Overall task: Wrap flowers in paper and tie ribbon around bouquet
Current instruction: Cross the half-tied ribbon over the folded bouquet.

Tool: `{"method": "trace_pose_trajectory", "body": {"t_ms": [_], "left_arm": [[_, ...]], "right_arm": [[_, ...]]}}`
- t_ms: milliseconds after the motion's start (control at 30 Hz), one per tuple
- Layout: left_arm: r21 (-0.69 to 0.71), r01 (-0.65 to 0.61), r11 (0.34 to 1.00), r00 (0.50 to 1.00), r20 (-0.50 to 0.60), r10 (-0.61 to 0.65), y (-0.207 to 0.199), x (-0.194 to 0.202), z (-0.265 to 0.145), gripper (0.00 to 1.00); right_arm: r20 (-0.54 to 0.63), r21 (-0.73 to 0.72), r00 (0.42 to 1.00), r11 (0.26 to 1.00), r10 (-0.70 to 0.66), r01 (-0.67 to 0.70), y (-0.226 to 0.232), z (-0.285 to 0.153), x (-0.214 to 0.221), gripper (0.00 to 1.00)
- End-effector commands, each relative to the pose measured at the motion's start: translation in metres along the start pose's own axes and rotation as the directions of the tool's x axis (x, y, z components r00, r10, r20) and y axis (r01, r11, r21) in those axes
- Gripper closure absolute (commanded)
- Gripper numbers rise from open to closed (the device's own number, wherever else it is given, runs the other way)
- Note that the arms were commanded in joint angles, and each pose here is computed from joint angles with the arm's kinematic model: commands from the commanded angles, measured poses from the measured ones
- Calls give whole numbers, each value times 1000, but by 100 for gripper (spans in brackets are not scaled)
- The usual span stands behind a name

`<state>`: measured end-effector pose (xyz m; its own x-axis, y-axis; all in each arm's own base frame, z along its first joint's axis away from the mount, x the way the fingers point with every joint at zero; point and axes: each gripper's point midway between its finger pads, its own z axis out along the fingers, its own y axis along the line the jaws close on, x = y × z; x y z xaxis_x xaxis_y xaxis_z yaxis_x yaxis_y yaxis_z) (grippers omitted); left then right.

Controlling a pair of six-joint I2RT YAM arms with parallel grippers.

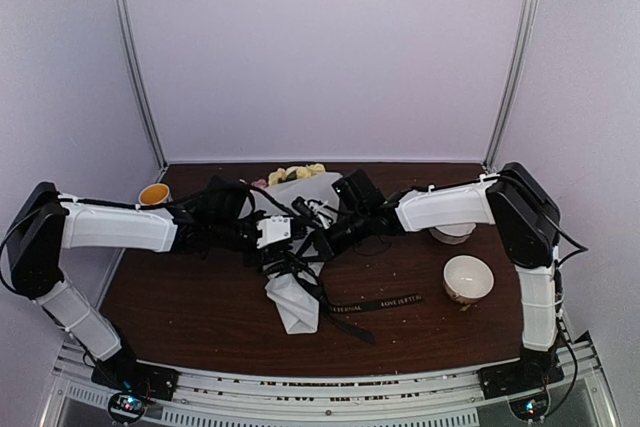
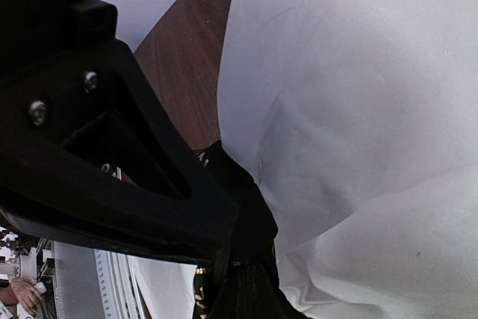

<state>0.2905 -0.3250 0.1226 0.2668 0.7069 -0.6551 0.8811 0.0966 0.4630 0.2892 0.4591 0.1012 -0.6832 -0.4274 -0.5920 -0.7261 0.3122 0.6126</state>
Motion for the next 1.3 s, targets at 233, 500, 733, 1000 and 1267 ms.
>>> {"method": "trace_pose_trajectory", "body": {"t_ms": [233,500,733,1000,1267], "left_arm": [[155,-61,986,998,-5,62,-26,5,8,80],[104,-41,994,999,-2,41,-16,2,11,79],[54,-8,999,999,-32,9,-8,5,17,98],[-9,36,999,998,-51,-36,-1,9,13,100],[-38,51,998,998,-25,-52,-1,8,8,100]], "right_arm": [[2,-42,1000,999,-23,23,7,6,-7,100],[1,-45,1000,999,-21,21,7,8,-9,100],[-3,-40,1000,999,-22,22,6,6,-8,100],[23,-14,999,1000,29,-28,-6,2,-12,100],[35,30,995,995,98,-99,-26,3,-11,98]]}}
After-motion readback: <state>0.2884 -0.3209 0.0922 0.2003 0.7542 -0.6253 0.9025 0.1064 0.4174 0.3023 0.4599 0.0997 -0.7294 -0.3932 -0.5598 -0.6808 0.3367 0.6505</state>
